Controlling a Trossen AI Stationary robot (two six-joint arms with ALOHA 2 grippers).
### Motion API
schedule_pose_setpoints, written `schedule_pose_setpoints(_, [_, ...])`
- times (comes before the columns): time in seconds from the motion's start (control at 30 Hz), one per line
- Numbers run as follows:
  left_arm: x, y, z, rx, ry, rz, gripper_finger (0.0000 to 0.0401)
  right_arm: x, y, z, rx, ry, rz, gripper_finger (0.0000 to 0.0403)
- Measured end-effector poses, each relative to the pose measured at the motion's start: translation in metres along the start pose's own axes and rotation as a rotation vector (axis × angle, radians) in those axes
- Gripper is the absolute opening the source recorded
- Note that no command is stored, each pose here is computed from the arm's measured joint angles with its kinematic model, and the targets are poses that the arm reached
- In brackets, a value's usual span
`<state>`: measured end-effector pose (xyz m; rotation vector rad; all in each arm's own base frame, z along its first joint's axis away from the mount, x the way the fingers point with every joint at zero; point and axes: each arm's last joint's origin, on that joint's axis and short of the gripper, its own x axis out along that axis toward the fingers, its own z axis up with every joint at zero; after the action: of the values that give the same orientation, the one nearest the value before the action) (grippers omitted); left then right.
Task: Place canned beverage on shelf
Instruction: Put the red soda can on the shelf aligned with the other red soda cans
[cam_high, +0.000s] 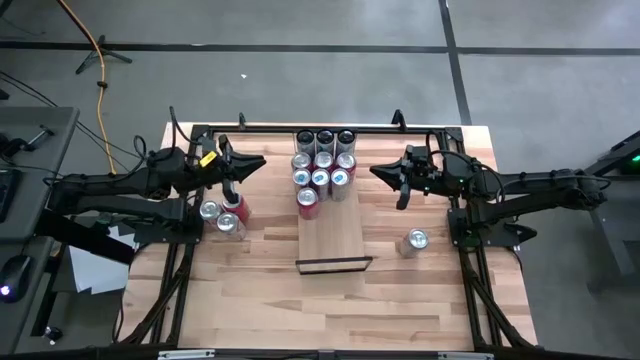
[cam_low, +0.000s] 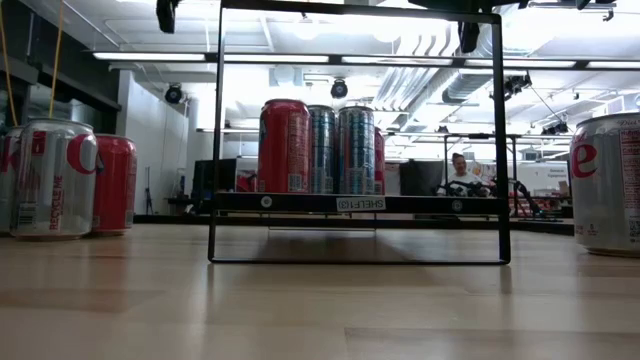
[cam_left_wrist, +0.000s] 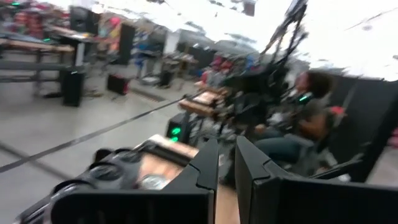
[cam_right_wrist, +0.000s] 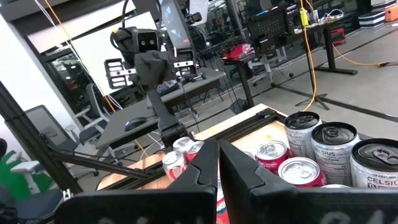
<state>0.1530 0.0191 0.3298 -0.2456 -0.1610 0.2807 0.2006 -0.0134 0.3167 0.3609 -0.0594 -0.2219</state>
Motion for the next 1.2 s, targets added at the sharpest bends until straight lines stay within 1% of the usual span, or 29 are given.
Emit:
schedule_pose_setpoints(0.1, [0.0,0.003,-0.005,0.016,0.037,0.067,0.0011,0.0,0.0,0.0,0.0,0.0,0.0,0.0])
schedule_pose_setpoints(0.2, [-0.001,0.006,-0.01,-0.011,0.082,0.129,0.0042,0.0,0.0,0.0,0.0,0.0,0.0,0.0])
schedule_pose_setpoints(0.27, [-0.002,0.007,-0.013,-0.03,0.129,0.162,0.0073,0.0,0.0,0.0,0.0,0.0,0.0,0.0])
schedule_pose_setpoints(0.47, [-0.006,0.008,-0.012,-0.048,0.32,0.234,0.0184,0.0,0.0,0.0,-0.002,0.001,-0.001,0.0])
schedule_pose_setpoints(0.53, [-0.007,0.007,-0.009,-0.057,0.36,0.243,0.0217,0.0,0.0,0.0,-0.003,0.004,-0.002,0.0])
schedule_pose_setpoints(0.63, [-0.01,0.006,-0.006,-0.067,0.407,0.231,0.0256,0.0,0.0,-0.001,-0.004,0.007,-0.004,0.0])
schedule_pose_setpoints(0.73, [-0.009,0.006,-0.005,-0.093,0.42,0.238,0.0286,0.0,0.0,-0.001,-0.004,0.008,-0.004,0.0])
schedule_pose_setpoints(0.83, [-0.01,0.007,-0.007,-0.092,0.444,0.258,0.0306,0.0,0.0,-0.001,-0.005,0.009,-0.004,0.0])
schedule_pose_setpoints(0.9, [-0.009,0.009,-0.011,-0.13,0.464,0.314,0.0313,0.0,-0.001,-0.002,-0.006,0.014,-0.007,0.0])
schedule_pose_setpoints(1.03, [-0.009,0.021,-0.021,-0.248,0.532,0.472,0.0316,0.0,-0.001,-0.002,-0.007,0.021,-0.009,0.0])
schedule_pose_setpoints(1.2, [-0.011,0.037,-0.035,-0.348,0.721,0.712,0.0317,0.0,-0.001,-0.003,-0.006,0.025,-0.011,0.0])
